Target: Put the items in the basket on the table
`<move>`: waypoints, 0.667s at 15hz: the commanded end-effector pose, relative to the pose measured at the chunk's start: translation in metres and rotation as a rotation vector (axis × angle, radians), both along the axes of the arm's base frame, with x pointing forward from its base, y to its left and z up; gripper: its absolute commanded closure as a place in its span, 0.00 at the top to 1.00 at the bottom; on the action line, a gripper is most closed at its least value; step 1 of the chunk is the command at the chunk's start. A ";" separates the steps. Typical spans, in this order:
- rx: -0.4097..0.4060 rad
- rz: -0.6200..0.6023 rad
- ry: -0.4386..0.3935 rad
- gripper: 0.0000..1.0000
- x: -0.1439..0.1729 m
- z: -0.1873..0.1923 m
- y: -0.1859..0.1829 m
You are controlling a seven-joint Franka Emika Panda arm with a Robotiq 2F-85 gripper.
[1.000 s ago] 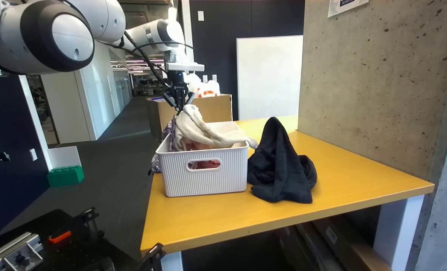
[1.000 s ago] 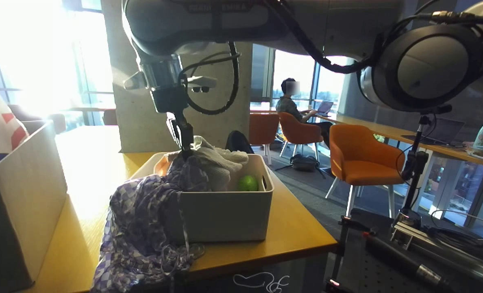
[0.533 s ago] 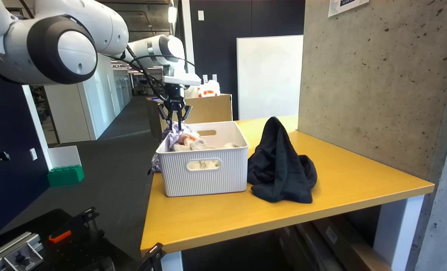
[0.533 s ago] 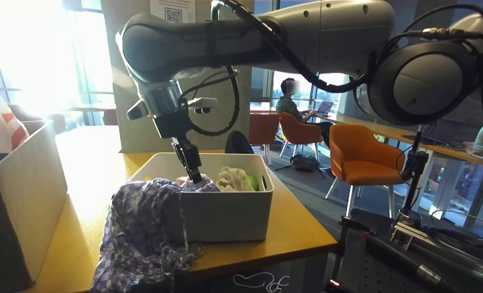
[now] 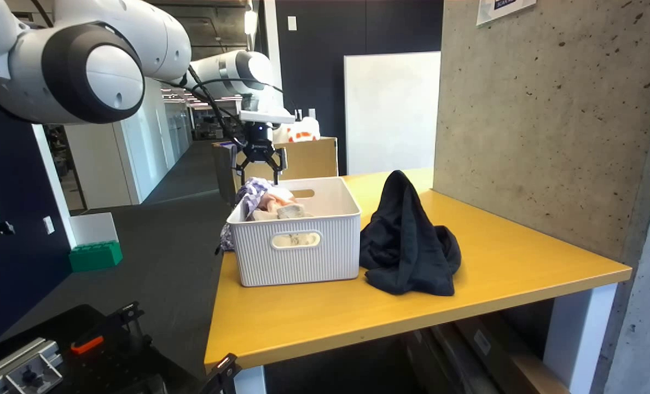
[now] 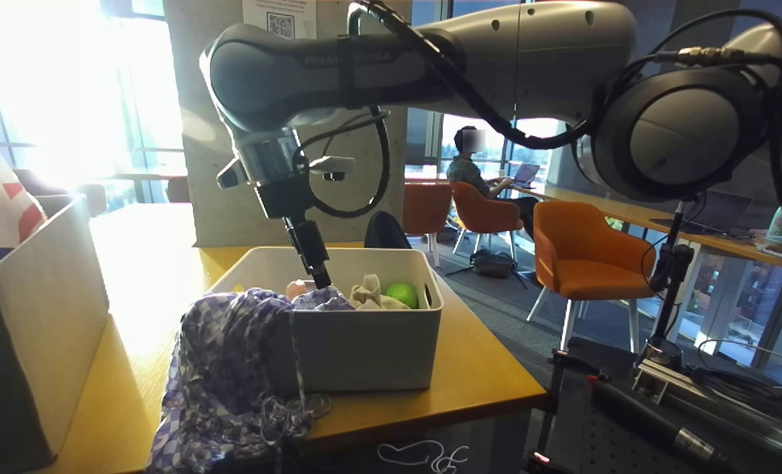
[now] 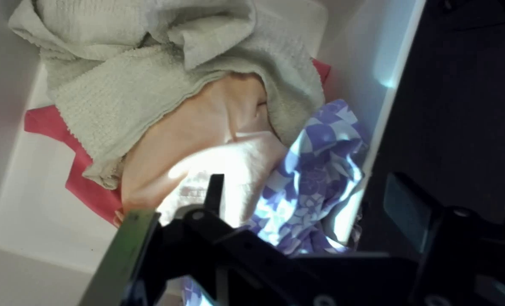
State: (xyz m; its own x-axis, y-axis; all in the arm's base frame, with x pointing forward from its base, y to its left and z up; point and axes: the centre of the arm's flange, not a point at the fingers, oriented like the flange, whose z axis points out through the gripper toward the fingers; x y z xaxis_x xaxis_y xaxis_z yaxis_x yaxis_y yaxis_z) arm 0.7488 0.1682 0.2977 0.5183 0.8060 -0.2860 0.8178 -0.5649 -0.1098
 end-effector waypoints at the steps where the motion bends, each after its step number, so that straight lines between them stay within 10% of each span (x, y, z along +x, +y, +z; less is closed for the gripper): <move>1: 0.029 -0.051 -0.029 1.00 0.031 0.003 -0.032; 10: 0.011 -0.012 -0.094 1.00 0.088 -0.038 -0.048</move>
